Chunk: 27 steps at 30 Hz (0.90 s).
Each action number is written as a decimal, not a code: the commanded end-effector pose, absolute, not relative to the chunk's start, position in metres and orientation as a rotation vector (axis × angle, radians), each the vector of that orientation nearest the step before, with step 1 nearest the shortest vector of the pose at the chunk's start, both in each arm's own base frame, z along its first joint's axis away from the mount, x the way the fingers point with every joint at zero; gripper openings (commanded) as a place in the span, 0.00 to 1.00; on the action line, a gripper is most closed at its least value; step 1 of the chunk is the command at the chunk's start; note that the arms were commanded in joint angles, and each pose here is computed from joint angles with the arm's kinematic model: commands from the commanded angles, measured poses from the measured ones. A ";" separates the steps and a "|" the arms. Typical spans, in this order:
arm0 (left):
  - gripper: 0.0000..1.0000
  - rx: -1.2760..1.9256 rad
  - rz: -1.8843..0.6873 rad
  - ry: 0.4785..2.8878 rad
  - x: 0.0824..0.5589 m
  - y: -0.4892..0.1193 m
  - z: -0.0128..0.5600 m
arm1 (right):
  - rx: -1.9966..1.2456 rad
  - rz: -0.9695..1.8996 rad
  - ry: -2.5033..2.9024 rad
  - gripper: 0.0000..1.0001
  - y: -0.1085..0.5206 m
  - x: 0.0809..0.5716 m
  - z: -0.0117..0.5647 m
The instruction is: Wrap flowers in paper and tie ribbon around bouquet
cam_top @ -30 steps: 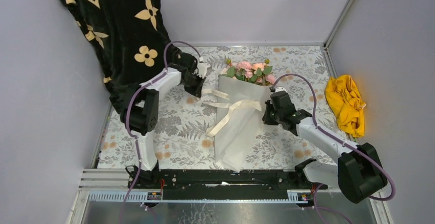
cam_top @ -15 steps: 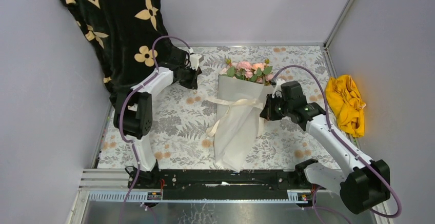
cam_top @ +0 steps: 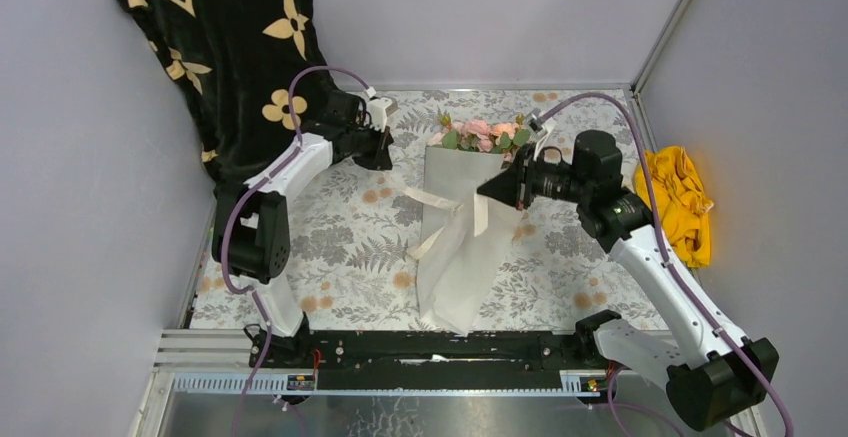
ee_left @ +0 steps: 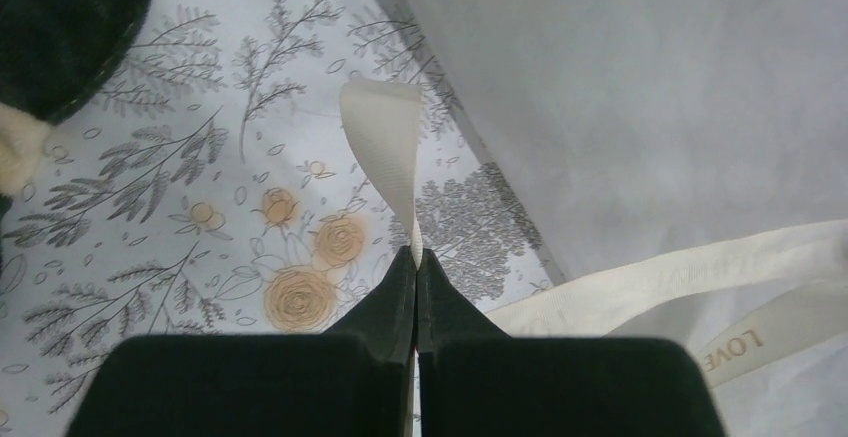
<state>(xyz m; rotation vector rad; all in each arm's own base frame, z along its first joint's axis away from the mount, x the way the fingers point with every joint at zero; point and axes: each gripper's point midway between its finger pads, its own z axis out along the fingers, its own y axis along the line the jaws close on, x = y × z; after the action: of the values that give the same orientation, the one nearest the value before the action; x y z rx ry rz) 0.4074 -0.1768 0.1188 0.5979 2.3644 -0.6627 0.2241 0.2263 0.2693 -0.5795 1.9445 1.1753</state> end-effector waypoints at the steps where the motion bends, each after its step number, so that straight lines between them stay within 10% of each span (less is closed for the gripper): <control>1: 0.00 0.628 -0.771 2.303 0.400 -0.200 0.145 | -0.712 1.301 1.563 0.00 0.249 0.231 0.362; 27: 0.00 0.708 -0.846 2.339 0.376 -0.266 0.132 | -0.622 1.280 1.440 0.00 0.259 0.278 0.412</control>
<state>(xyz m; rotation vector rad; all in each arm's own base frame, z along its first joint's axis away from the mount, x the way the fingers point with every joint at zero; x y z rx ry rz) 0.3725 -0.2573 0.1139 0.7147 2.3908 -0.8245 0.2695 0.2611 0.3994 -0.6330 1.4684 1.3152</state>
